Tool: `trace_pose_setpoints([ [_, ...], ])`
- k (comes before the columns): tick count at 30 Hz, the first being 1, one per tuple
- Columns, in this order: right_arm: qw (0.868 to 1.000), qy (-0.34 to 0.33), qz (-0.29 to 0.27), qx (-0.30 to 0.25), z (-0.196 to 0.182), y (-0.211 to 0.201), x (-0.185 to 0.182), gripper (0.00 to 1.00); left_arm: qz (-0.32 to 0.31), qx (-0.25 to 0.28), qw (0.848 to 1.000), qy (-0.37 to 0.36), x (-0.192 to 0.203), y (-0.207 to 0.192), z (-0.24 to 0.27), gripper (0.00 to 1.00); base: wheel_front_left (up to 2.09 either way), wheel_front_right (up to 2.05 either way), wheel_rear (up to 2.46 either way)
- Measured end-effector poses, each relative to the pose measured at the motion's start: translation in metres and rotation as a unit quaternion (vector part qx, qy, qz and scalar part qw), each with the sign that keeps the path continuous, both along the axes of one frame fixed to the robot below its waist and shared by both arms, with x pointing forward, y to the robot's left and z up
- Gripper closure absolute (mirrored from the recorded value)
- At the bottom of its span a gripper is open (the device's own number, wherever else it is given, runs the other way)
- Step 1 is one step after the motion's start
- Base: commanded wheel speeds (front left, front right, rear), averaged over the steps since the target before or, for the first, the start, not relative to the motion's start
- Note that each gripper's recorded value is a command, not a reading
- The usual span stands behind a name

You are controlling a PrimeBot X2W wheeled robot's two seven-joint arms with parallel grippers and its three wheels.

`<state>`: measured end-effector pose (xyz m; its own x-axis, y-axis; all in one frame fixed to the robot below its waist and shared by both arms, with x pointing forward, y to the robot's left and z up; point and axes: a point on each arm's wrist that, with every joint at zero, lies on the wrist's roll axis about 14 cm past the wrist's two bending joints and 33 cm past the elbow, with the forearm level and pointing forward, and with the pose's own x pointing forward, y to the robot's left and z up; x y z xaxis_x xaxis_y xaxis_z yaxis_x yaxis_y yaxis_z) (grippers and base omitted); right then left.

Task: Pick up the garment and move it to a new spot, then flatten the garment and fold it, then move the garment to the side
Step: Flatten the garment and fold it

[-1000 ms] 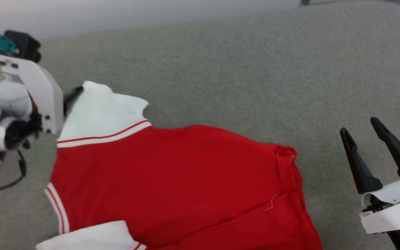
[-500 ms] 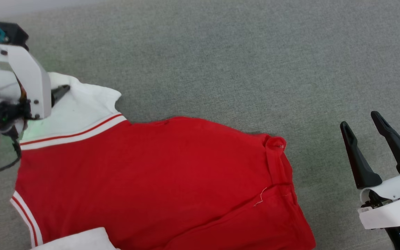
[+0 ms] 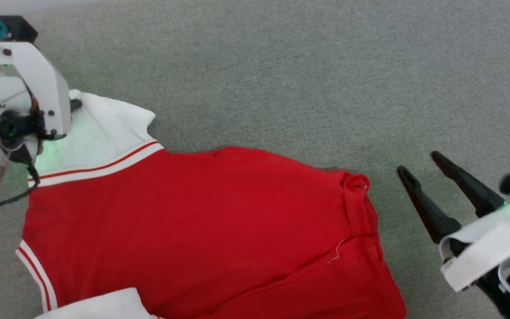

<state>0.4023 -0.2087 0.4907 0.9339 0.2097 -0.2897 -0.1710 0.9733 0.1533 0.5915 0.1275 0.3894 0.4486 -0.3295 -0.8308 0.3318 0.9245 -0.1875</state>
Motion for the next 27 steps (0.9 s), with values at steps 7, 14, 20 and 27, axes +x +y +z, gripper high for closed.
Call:
trace_pose_setpoints([
  [7, 0.989, 0.141, 0.038, -0.013, -0.032, 0.009, 0.010, 0.00, 0.001, -0.004, 1.000, -0.002, 0.000, -0.003, 0.002, 1.00, 0.00, 0.00, 0.00],
  [14, 0.965, 0.244, 0.085, -0.037, -0.055, 0.026, 0.020, 0.00, -0.003, -0.008, 1.000, -0.010, 0.002, -0.006, 0.004, 1.00, 0.00, 0.00, 0.00],
  [20, 0.940, 0.314, 0.121, -0.055, -0.082, 0.044, 0.020, 0.00, 0.000, -0.011, 1.000, -0.013, 0.002, -0.006, 0.005, 1.00, 0.00, 0.00, 0.00],
  [27, 0.927, 0.342, 0.142, -0.061, -0.094, 0.054, 0.027, 1.00, 0.006, -0.016, 1.000, -0.019, 0.002, -0.004, 0.006, 1.00, 0.00, 0.00, 0.00],
])
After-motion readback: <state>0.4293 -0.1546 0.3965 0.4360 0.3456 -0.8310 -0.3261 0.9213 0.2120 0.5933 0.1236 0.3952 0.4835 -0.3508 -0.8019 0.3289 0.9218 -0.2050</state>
